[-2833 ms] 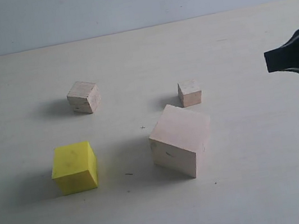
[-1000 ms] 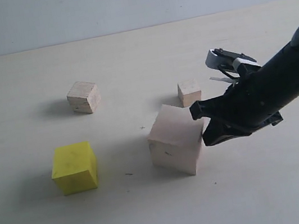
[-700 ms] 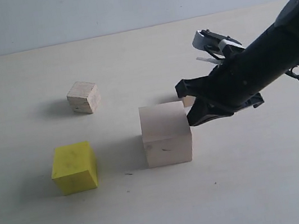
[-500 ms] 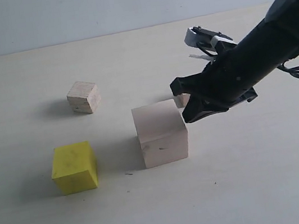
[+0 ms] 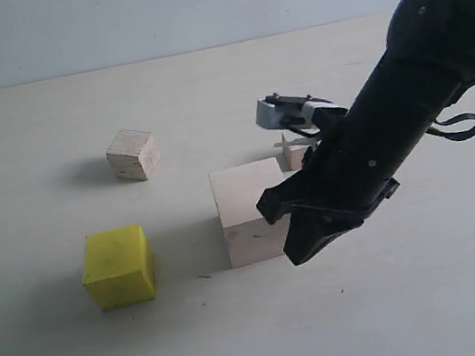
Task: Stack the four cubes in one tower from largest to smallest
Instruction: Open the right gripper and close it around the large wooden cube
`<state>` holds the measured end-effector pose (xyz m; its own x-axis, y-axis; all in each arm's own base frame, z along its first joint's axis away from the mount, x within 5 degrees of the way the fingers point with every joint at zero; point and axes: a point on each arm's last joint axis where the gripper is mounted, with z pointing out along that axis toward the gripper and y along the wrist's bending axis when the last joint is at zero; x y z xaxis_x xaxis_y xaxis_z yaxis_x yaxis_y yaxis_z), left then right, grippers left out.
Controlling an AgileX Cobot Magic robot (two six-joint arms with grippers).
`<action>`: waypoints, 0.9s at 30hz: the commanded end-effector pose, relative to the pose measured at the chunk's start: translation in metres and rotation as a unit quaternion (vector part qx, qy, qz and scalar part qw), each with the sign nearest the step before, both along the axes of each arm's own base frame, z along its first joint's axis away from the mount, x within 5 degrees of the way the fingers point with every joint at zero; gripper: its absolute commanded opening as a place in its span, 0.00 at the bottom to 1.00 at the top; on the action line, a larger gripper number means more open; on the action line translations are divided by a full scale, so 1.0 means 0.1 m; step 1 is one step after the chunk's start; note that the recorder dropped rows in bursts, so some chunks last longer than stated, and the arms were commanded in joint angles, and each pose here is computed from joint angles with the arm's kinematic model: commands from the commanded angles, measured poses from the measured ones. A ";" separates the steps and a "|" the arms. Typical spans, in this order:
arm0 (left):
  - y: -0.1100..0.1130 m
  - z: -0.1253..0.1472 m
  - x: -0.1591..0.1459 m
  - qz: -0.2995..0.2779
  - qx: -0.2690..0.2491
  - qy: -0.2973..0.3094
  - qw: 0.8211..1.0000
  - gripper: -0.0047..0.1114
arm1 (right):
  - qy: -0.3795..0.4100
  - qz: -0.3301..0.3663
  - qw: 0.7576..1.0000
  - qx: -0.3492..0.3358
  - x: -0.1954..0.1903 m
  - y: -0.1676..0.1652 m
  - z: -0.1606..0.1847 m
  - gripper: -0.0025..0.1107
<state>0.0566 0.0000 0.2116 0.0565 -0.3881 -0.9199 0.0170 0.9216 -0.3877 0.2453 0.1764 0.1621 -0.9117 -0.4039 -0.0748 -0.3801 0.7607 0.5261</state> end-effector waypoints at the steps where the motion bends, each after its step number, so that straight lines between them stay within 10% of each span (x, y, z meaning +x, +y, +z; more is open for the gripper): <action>1: 0.00 0.00 0.00 0.002 -0.006 -0.004 1.000 0.04 | -0.015 0.010 0.999 -0.027 -0.06 0.07 -0.01 0.02; 7: 0.00 -0.02 0.00 -0.001 -0.005 0.004 1.000 0.04 | 0.015 0.023 0.994 -0.109 -0.13 -0.08 -0.01 0.11; 17: -0.02 -0.05 0.00 -0.009 -0.005 0.023 1.000 0.04 | -0.093 0.005 0.991 -0.100 0.03 -0.08 0.03 0.60; 27: -0.02 -0.05 0.00 -0.009 -0.005 0.023 1.000 0.04 | -0.076 -0.003 0.996 -0.052 0.12 0.07 -0.24 0.63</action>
<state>0.0567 -0.0016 0.2076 0.0087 -0.3916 -0.9201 0.0156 0.9201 -0.3914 0.2529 0.1779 0.1429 -0.8974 -0.4210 -0.1322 -0.4396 0.8265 0.3516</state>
